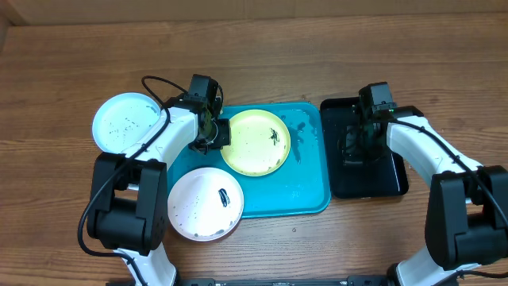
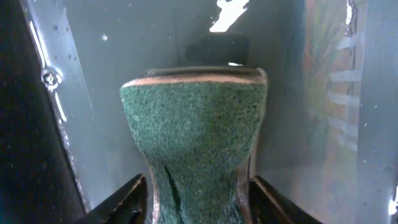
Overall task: Clean dirty plates on tray and stack at the side
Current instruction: 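Lower the right gripper into the basin and grasp the green sponge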
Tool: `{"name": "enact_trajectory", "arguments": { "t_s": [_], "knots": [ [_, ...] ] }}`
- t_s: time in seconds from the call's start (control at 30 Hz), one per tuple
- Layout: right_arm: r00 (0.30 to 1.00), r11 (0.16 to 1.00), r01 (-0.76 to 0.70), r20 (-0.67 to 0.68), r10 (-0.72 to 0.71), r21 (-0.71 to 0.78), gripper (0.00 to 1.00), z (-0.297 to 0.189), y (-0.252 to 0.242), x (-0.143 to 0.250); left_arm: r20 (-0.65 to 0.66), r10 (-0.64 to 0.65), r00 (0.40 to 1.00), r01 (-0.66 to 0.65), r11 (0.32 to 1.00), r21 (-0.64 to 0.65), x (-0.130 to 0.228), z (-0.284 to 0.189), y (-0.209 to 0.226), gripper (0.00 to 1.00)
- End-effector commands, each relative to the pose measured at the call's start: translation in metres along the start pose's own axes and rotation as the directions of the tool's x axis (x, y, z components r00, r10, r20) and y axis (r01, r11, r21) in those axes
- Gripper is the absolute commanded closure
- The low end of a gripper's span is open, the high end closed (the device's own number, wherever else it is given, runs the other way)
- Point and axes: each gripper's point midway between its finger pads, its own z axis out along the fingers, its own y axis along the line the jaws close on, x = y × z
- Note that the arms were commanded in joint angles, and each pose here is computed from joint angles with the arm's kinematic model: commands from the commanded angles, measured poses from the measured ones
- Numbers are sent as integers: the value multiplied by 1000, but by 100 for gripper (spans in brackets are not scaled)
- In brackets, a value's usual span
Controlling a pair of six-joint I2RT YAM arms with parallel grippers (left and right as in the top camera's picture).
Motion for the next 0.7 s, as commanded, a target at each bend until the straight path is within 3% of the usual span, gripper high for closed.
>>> {"name": "enact_trajectory", "arguments": {
  "t_s": [0.0, 0.1, 0.17, 0.2, 0.27, 0.37, 0.4, 0.5, 0.57, 0.67],
  "knots": [
    [1000, 1000, 4, -2, -4, 12, 53, 3, -2, 3, -10, -4, 1000, 4, 1000, -22, 6, 3, 4, 96],
    [1000, 1000, 3, -11, -3, 12, 69, 3, -2, 5, -10, -4, 1000, 4, 1000, -22, 6, 3, 4, 96],
    [1000, 1000, 3, -17, -3, 13, 71, 3, -3, 6, -10, -3, 1000, 3, 1000, -22, 6, 3, 4, 96],
    [1000, 1000, 3, -17, -3, 13, 67, 3, -3, 6, -10, -2, 1000, 2, 1000, -22, 6, 3, 4, 96],
    [1000, 1000, 3, -16, -3, 13, 44, 3, -3, 6, -10, -2, 1000, 2, 1000, -22, 6, 3, 4, 96],
    [1000, 1000, 3, -15, -3, 13, 41, 3, -3, 6, -10, -2, 1000, 2, 1000, -22, 6, 3, 4, 92],
    [1000, 1000, 3, -15, -3, 13, 43, 3, -3, 6, -10, -2, 1000, 2, 1000, -22, 6, 3, 4, 91],
    [1000, 1000, 3, -15, -3, 13, 68, 3, -3, 6, -11, -2, 1000, 2, 1000, -23, 6, 3, 4, 89],
    [1000, 1000, 3, -15, -3, 13, 79, 2, -2, 5, -15, -2, 1000, 2, 1000, -24, 7, 3, 4, 87],
    [1000, 1000, 3, -21, -3, 14, 82, 1, -3, 6, -18, -3, 1000, 3, 1000, -25, 8, 3, 5, 84]
  ]
}}
